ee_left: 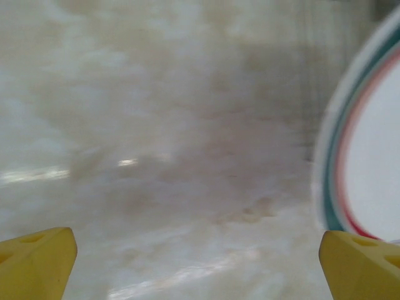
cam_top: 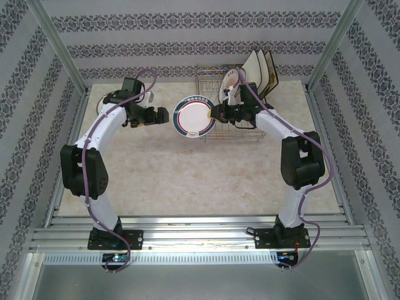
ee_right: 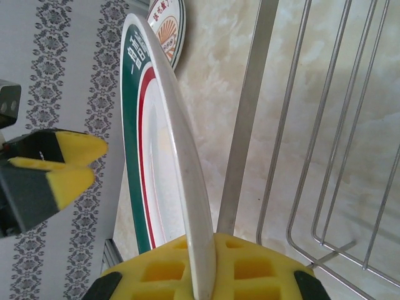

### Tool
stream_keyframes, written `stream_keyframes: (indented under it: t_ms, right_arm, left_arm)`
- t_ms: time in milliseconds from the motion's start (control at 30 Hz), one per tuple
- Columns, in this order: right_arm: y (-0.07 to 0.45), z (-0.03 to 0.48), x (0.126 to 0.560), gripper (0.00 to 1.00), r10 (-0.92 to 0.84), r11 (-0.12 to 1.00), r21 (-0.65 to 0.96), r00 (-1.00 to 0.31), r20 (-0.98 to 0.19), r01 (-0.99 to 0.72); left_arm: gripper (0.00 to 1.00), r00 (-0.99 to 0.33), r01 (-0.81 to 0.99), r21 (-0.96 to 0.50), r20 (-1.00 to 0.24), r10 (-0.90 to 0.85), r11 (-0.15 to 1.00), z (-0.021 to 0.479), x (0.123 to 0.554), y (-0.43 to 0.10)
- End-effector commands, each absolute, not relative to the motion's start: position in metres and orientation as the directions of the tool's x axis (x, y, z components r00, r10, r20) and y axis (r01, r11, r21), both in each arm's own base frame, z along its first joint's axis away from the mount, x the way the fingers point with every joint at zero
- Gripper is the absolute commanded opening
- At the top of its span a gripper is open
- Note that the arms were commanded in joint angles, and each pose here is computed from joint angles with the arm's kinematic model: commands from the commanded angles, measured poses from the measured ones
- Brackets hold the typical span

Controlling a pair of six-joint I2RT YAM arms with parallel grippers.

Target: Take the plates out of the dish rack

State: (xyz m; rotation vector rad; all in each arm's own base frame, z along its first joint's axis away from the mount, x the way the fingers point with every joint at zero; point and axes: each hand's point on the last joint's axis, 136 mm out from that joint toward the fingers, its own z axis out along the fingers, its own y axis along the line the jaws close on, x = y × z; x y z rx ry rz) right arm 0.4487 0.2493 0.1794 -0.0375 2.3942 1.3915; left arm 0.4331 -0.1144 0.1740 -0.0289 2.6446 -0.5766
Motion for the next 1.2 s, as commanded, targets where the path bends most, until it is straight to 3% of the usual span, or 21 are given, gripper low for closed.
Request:
stream_keyframes:
  t_ms: [0,167,267,700,867,1033,1100,1167]
  right_arm:
    - [0.252,0.211,0.446,0.00,0.158,0.450,0.847,-0.909,-0.387,-0.282]
    - [0.259,0.216,0.445,0.00,0.150,0.424,0.856,-0.909,-0.388,-0.295]
    - [0.264,0.219,0.445,0.00,0.150,0.406,0.862,-0.908,-0.391,-0.304]
    - [0.290,0.224,0.441,0.00,0.108,0.358,0.876,-0.917,-0.384,-0.324]
    - [0.295,0.221,0.440,0.00,0.099,0.357,0.877,-0.921,-0.377,-0.321]
    - [0.294,0.218,0.441,0.00,0.092,0.380,0.870,-0.923,-0.373,-0.314]
    - [0.292,0.217,0.441,0.18,0.090,0.401,0.861,-0.922,-0.376,-0.312]
    - [0.289,0.216,0.441,0.42,0.088,0.435,0.847,-0.921,-0.379,-0.307]
  left_arm:
    - [1.00,-0.851,0.214,-0.625,-0.497,-0.170,0.751,0.212,0.450,-0.154]
    - [1.00,-0.858,0.231,-0.717,-0.469,-0.209,0.658,0.204,0.456,-0.172]
    - [0.94,-0.864,0.224,-0.731,-0.455,-0.214,0.645,0.196,0.458,-0.175]
    - [0.36,-0.884,0.212,-0.764,-0.415,-0.213,0.609,0.188,0.463,-0.183]
    - [0.04,-0.884,0.220,-0.765,-0.418,-0.207,0.605,0.191,0.462,-0.184]
    - [0.00,-0.883,0.223,-0.768,-0.420,-0.209,0.600,0.193,0.463,-0.185]
    - [0.00,-0.884,0.216,-0.771,-0.415,-0.216,0.599,0.192,0.465,-0.184]
    - [0.00,-0.882,0.219,-0.776,-0.417,-0.221,0.591,0.193,0.467,-0.185]
